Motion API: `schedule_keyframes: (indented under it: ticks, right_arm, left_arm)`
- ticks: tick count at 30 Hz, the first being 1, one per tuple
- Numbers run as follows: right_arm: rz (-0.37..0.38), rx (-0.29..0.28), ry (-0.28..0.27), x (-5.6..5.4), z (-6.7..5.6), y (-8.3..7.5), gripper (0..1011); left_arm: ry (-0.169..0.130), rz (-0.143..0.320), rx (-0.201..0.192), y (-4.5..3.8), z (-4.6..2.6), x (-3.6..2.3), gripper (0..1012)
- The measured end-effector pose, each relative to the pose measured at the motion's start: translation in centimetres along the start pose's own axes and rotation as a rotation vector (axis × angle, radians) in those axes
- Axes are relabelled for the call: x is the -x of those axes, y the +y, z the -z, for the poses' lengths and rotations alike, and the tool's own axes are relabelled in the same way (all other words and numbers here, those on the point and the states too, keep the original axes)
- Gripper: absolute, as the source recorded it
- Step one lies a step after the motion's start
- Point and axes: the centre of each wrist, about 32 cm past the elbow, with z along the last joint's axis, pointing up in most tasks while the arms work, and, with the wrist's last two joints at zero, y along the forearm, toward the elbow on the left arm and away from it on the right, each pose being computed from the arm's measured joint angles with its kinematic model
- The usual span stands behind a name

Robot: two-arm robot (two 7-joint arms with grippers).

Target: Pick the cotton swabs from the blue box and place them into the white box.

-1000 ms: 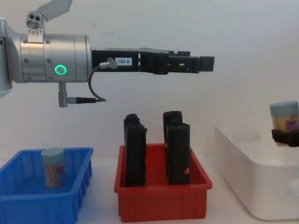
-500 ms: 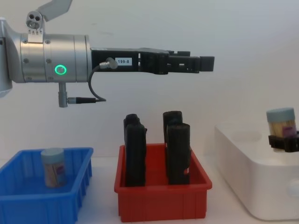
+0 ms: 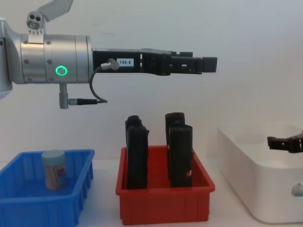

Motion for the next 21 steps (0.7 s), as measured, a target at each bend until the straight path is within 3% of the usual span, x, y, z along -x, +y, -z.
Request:
schedule_keyframes:
  ticks: [3,21]
  right_arm:
    - [0.001,-0.009,-0.001,0.0,0.0,0.0,1001]
    - [0.014,-0.125,-0.015,0.0,-0.5,-1.0,1001]
  left_arm:
    - [0.0,0.0,0.0,0.0,0.0,0.0,1004]
    - [0.0,0.0,0.0,0.0,0.0,0.0,1004]
